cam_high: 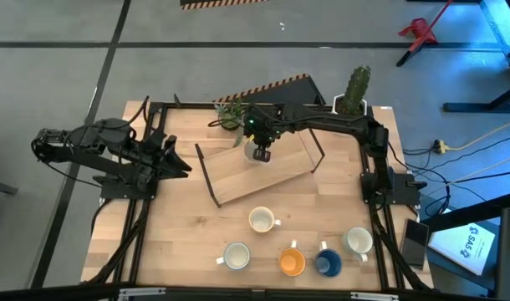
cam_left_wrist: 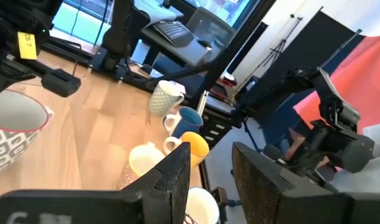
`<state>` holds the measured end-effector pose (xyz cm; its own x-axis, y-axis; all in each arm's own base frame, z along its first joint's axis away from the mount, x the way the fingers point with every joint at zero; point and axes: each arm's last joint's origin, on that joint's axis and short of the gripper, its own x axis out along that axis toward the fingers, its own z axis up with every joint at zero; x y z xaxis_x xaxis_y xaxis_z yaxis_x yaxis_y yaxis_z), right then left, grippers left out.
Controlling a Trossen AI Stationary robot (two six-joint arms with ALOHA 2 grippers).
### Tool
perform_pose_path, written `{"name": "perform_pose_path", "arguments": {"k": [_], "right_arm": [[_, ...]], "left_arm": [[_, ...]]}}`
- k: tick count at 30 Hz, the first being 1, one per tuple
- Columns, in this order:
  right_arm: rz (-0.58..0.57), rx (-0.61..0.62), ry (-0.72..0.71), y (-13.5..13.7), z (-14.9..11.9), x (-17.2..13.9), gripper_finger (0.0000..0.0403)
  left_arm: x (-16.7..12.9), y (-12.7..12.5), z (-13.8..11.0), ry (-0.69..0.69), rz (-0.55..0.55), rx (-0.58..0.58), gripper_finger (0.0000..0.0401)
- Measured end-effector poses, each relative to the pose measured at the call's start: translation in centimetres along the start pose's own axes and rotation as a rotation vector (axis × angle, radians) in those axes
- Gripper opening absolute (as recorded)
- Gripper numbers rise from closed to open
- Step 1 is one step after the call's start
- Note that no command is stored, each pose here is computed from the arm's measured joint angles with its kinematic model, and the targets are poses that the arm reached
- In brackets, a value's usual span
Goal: Place coffee mugs
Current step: Put the gray patterned mug on the shelf
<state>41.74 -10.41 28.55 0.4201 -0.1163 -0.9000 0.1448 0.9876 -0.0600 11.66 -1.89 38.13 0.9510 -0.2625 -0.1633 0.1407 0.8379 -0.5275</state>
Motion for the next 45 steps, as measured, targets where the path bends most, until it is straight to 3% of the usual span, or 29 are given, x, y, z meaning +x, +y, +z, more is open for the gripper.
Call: {"name": "perform_pose_path", "arguments": {"k": [23, 36, 45], "right_arm": [[0.013, -0.051, 0.052, 0.0, -0.3, 1.3, 0.0016], [0.010, -0.059, -0.017, -0.1, 0.3, 1.2, 0.0132], [0.008, -0.080, -0.098, -0.2, 1.7, -1.4, 0.0147]], "left_arm": [[0.0, 0.2, 0.2, -0.017, 0.025, -0.002, 0.0112], [0.0, 0.2, 0.2, -0.017, 0.026, -0.001, 0.0112], [0.0, 0.2, 0.1, -0.016, 0.026, -0.001, 0.0112]]}}
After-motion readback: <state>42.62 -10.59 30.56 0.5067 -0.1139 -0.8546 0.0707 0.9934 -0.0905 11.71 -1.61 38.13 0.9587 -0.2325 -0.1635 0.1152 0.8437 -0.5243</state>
